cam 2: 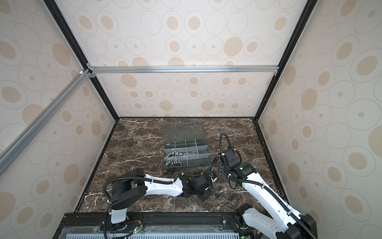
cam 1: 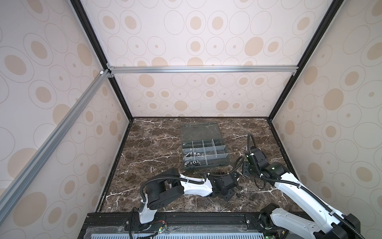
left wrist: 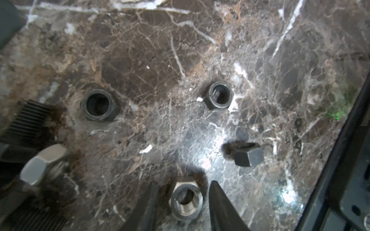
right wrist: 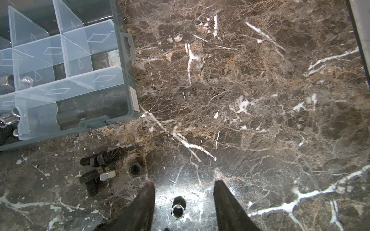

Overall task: Sort the screws and nuts into containers
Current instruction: Pick up the nut from the bottom-center of the table.

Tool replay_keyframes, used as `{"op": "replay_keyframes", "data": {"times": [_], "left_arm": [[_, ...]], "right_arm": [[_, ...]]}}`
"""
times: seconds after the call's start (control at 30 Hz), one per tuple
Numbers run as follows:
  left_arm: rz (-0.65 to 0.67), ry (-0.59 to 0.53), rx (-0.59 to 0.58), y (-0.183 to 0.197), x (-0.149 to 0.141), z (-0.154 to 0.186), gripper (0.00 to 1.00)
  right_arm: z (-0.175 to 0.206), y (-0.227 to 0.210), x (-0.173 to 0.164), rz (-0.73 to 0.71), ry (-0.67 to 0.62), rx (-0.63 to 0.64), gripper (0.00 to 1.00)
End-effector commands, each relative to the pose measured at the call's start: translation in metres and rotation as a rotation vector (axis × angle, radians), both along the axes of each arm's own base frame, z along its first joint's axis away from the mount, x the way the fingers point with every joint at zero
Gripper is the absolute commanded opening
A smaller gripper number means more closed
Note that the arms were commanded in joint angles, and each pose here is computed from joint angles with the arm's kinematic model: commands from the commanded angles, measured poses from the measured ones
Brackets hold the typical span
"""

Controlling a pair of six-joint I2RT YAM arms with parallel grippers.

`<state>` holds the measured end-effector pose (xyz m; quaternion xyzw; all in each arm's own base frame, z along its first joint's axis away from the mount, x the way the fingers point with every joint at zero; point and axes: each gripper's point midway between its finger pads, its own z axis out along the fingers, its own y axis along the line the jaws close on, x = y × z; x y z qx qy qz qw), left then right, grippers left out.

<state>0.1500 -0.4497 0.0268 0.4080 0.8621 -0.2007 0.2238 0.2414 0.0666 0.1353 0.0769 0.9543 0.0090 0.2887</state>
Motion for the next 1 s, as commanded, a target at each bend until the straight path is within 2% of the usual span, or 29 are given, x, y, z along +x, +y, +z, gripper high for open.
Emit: {"op": "replay_keyframes", "data": {"times": [0.0, 0.23, 0.53, 0.97], "left_arm": [[-0.027, 0.005, 0.019, -0.005, -0.007, -0.004, 0.38], [-0.003, -0.005, 0.049, 0.003, -0.004, -0.012, 0.31], [-0.004, -0.052, 0.115, 0.017, 0.001, -0.018, 0.28], [-0.006, -0.076, 0.150, 0.026, 0.002, -0.020, 0.34]], "right_arm": [[-0.003, -0.009, -0.007, -0.018, 0.018, -0.019, 0.51], [-0.002, -0.012, -0.008, -0.027, 0.013, -0.016, 0.51], [-0.001, -0.015, -0.010, -0.034, 0.009, -0.013, 0.51], [0.001, -0.017, -0.010, -0.043, -0.001, -0.009, 0.51]]}}
